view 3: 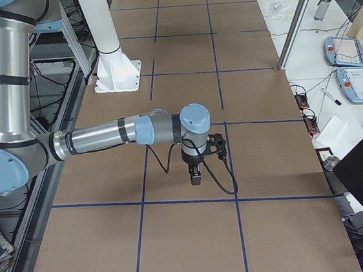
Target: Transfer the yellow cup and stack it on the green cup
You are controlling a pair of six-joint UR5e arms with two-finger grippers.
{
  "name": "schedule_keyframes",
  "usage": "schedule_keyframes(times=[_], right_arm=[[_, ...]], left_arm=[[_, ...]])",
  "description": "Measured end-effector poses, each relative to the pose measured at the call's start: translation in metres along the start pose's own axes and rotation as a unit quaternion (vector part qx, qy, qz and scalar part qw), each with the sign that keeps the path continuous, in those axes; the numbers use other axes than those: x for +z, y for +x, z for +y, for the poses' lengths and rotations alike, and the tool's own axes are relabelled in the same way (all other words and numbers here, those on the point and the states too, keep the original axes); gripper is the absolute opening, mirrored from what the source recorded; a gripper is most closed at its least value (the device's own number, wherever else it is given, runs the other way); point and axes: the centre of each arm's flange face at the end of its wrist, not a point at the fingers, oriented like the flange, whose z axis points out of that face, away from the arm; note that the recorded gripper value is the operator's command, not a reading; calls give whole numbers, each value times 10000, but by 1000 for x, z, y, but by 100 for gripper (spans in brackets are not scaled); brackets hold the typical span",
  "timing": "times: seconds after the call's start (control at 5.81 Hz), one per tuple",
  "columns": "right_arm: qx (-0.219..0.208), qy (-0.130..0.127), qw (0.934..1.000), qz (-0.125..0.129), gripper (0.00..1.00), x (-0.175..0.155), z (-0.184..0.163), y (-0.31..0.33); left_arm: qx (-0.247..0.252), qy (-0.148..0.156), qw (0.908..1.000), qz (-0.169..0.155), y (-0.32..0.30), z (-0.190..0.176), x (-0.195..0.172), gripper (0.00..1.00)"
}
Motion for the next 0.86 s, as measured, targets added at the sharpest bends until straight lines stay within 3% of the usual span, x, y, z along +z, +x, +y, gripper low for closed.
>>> schedule_keyframes(times=[0.34, 0.86], right_arm=[[90, 3, 10000, -4, 100, 0, -1, 3], [64, 58, 10000, -2, 100, -4, -8, -1]], left_arm=[[-338, -164, 9992, 148, -46, 58, 39, 100], [-244, -37, 9996, 125, -64, 77, 58, 100]])
